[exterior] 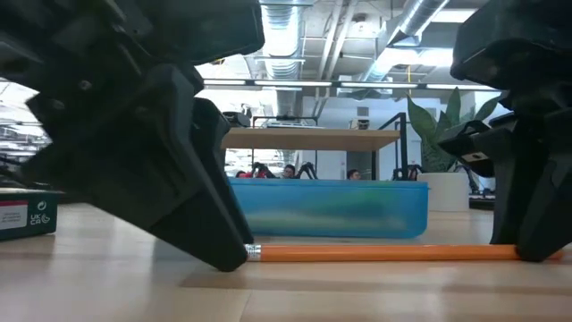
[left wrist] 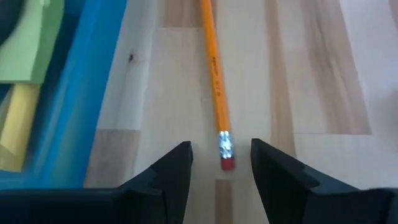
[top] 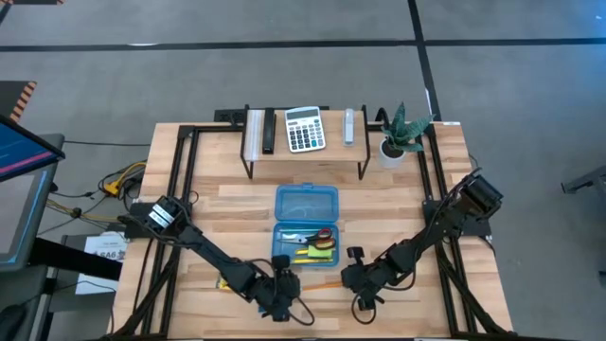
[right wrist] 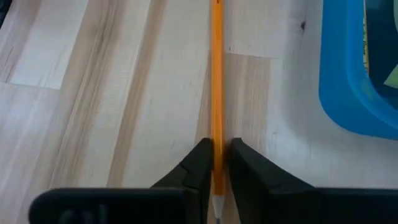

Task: Pack school essentials
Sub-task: Put the orange pencil into the blue supply box

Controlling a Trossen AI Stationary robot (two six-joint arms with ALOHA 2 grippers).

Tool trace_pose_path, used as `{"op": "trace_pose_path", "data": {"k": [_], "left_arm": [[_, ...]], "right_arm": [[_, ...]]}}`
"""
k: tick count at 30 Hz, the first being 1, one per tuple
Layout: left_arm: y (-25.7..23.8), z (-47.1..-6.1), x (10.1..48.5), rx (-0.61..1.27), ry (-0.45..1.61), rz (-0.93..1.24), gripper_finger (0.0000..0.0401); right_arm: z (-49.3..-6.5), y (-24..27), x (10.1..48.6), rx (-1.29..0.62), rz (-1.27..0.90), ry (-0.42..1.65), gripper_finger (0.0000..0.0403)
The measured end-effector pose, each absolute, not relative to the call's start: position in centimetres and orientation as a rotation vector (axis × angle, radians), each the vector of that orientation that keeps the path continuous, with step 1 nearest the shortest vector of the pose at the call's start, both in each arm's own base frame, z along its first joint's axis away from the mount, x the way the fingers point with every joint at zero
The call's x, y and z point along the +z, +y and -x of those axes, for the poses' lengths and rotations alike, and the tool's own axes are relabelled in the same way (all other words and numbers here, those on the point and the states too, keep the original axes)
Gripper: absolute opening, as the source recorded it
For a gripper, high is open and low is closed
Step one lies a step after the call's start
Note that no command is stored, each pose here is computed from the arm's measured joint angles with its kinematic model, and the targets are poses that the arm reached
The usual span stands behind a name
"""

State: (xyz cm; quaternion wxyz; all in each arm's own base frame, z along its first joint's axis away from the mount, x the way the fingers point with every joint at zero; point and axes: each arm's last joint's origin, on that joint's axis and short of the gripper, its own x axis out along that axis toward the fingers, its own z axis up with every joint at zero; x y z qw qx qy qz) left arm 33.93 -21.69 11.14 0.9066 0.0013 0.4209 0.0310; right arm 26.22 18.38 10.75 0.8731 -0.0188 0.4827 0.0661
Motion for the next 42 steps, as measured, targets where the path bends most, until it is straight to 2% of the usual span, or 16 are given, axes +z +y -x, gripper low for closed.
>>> {"op": "trace_pose_path", "data": {"k": [11,20,28,37,42], "left_arm": [[-21.2,-34.1,11.1,0.096,0.870,-0.011,0.0099],[-21.1,-34.1,11.1,0.098,0.875,-0.012,0.0009],[-21.2,-34.1,11.2,0.100,0.876,0.002,0.0002],[-21.6,-34.8,12.6,0.087,0.930,-0.050,0.0000],[-21.9,-35.1,13.6,0.105,0.942,-0.076,0.0000]], "right_arm": [[-26.6,18.2,10.8,0.136,0.021,0.985,0.0065],[-27.0,17.8,10.9,0.132,0.006,0.976,0.0065],[-27.4,18.0,11.4,0.134,-0.009,0.960,0.0062],[-28.2,18.5,12.5,0.138,0.008,0.994,0.0012],[-28.6,18.7,13.3,0.136,0.020,1.006,0.0004]]}}
